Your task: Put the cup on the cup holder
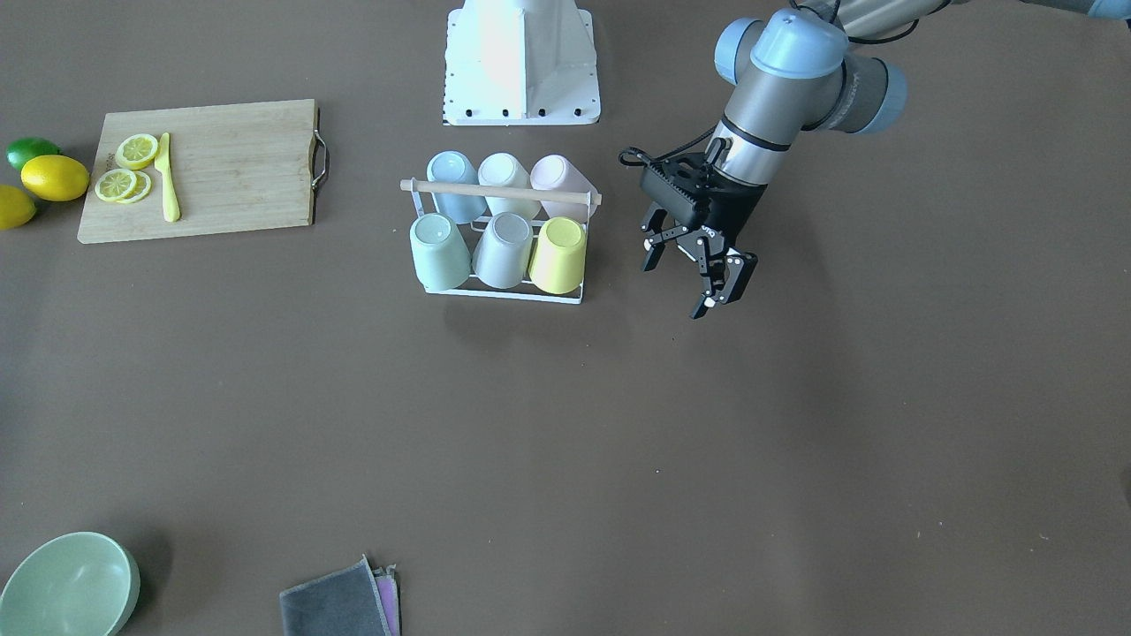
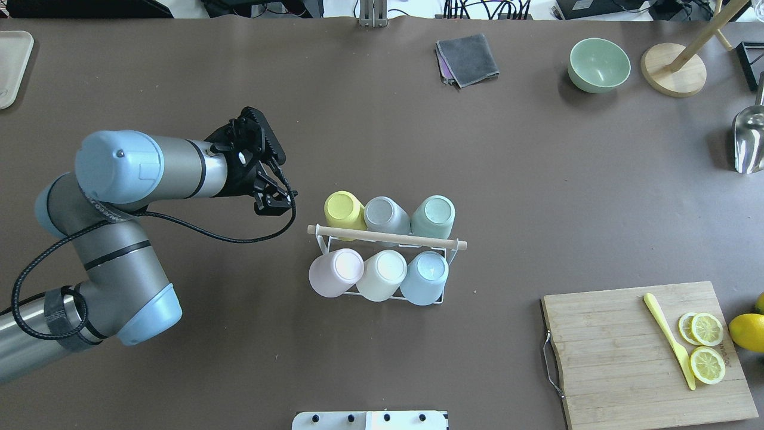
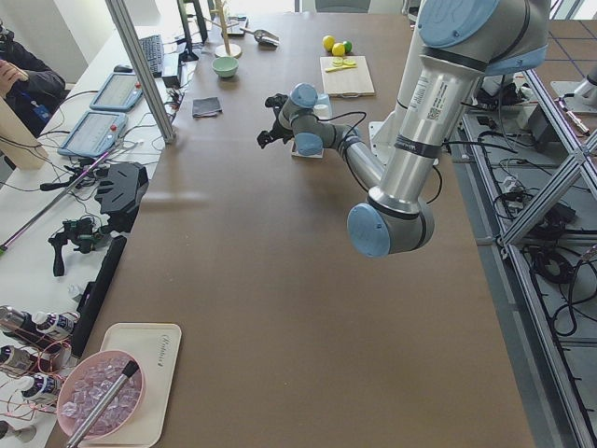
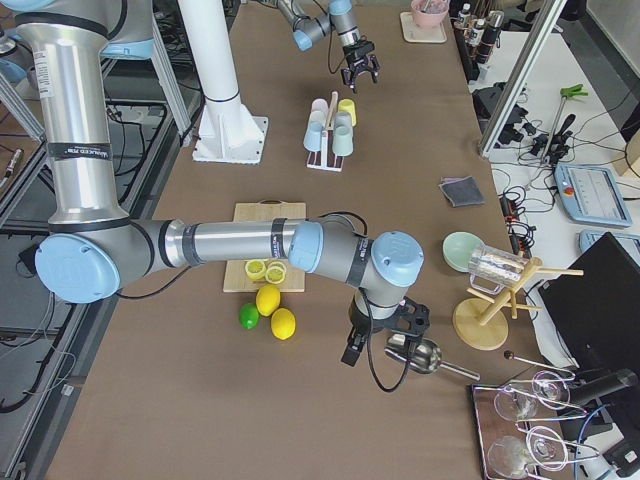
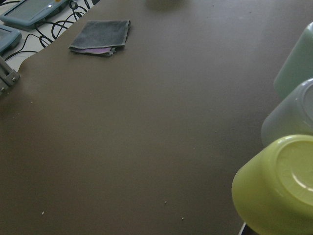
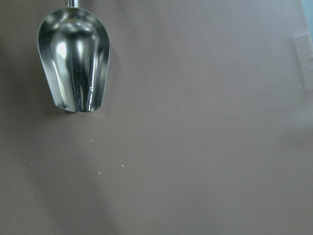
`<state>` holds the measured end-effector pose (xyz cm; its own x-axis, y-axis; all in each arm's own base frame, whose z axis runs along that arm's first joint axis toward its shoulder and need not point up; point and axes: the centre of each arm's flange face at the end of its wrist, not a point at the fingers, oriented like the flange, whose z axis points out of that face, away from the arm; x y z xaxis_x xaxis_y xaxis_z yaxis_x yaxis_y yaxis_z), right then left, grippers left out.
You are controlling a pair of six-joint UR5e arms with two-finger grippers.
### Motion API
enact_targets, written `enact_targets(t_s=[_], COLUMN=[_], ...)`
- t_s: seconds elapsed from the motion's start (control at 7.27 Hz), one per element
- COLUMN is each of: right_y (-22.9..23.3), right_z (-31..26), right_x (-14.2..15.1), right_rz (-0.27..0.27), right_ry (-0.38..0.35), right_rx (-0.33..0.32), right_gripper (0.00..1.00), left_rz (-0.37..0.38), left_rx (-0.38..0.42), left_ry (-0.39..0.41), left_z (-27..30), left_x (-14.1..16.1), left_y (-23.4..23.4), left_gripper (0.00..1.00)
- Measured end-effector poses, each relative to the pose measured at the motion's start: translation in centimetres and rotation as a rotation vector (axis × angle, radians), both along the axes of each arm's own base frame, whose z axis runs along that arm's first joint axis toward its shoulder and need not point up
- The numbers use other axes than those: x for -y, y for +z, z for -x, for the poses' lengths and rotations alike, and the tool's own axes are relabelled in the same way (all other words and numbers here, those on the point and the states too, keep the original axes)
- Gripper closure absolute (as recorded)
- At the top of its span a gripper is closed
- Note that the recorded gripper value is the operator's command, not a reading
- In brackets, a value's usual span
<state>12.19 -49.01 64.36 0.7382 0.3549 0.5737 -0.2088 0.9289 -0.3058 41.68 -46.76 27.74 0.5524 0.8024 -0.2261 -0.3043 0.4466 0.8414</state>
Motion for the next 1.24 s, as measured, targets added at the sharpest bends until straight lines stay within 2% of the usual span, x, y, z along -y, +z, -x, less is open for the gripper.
enact_targets(t_s=[0.28,0.41,0.55,0.83,0.96,1.24], right_y=[0.3,0.3,0.3,0.8,1.0,1.0], right_z=[0.0,0.0,0.1,0.1,0.1,0.2], right_x=[-0.2,-0.2,-0.2,-0.5,-0.7,-0.8], right_rz=[-0.006,-0.013,-0.028,-0.039,-0.037,-0.04], right_ry=[0.004,0.006,0.009,0.009,0.009,0.01], right_rx=[0.042,0.049,0.051,0.051,0.051,0.058], right_gripper=[0.0,0.0,0.0,0.0,0.0,0.0], left_rz=[0.19,0.282,0.394,0.67,0.762,0.859], left_rx=[0.237,0.331,0.369,0.309,0.274,0.231], left_ry=[-0.047,-0.075,-0.107,-0.165,-0.186,-0.266], left_z=[2.9,4.8,6.6,10.7,13.9,21.9], left_x=[1.1,1.7,2.1,3.5,3.6,2.1], left_y=[3.3,4.9,6.7,10.4,12.3,15.9], left_gripper=[0.02,0.02,0.02,0.02,0.02,0.02])
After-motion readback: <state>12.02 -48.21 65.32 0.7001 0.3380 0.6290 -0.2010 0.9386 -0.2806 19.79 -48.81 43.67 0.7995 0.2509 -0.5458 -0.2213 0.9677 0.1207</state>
